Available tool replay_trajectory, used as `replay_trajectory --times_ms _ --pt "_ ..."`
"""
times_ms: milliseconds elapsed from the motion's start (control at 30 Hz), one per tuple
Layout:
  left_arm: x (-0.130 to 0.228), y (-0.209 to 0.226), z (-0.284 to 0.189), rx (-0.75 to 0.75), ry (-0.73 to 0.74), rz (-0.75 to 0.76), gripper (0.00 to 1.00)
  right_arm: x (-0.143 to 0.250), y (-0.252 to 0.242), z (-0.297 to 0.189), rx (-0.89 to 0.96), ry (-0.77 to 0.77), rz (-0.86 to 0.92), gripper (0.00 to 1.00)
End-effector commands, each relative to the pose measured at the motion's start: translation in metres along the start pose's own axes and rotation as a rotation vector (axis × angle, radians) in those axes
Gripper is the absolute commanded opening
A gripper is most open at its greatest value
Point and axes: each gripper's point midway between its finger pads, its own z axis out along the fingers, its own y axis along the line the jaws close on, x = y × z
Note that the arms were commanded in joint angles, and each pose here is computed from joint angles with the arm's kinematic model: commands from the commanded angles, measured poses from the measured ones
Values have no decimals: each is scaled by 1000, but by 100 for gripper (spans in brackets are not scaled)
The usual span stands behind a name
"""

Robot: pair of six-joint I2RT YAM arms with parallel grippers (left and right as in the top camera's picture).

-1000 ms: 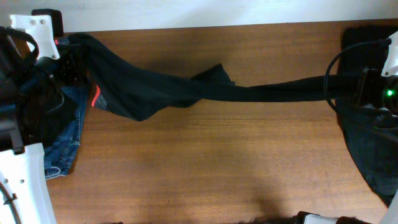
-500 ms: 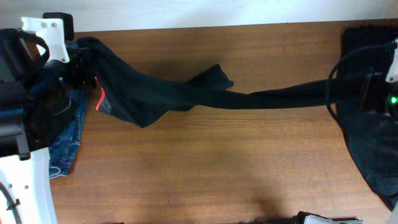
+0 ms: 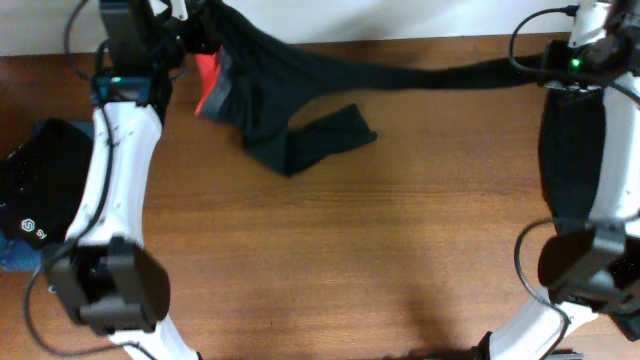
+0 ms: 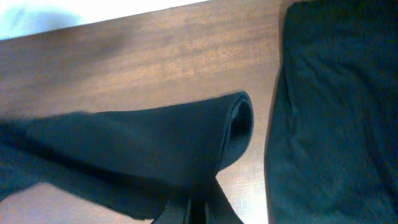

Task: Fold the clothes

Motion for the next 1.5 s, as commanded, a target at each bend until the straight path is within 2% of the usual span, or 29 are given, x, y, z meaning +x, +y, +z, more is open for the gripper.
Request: replay_trajectory --times_ms 0,100,167,233,267,300,400,533,633,833,1133,1233,1267,1333,1400,1433,1467 --pt "-77 -23 -28 98 -184 2 1 -32 -17 -37 43 -145 29 5" --pt "-101 -27 -46 87 -200 50 1 -45 -31 -57 64 -205 81 7" --pt "-93 -28 -50 74 -135 52 1 -39 -38 -59 73 -184 96 9" --pt "-62 -24 -48 60 -3 13 0 -21 -41 -54 73 -113 114 9" --pt "-39 -22 -49 50 85 -21 0 -8 -40 -48 68 -60 121 9" --pt "-3 -15 -51 12 222 -64 0 10 -39 -40 61 17 123 9" --pt "56 0 -62 -80 443 -139 0 44 -35 -27 45 153 134 9" --pt "124 19 -87 -220 725 -207 1 97 -30 -11 20 351 136 9" --pt "155 28 -99 -288 860 -225 1 127 -33 0 42 456 144 9" --pt "181 29 -106 -294 971 -260 1 176 -38 15 80 613 144 12" --pt "200 4 -136 -239 1128 -349 2 193 -36 17 73 667 150 13" --pt "207 -11 -154 -205 1212 -409 11 194 -36 16 76 673 149 13" --pt "209 -15 -162 -206 1247 -422 19 194 -36 16 76 675 149 18" --pt "211 -16 -164 -206 1256 -427 32 195 -36 15 75 679 150 18" --pt "211 -16 -164 -205 1258 -429 39 195 -36 15 75 680 149 19" --pt "211 -16 -164 -204 1258 -430 47 196 -36 14 75 683 149 19" --pt "211 -16 -164 -204 1258 -429 51 196 -36 14 78 684 149 19"
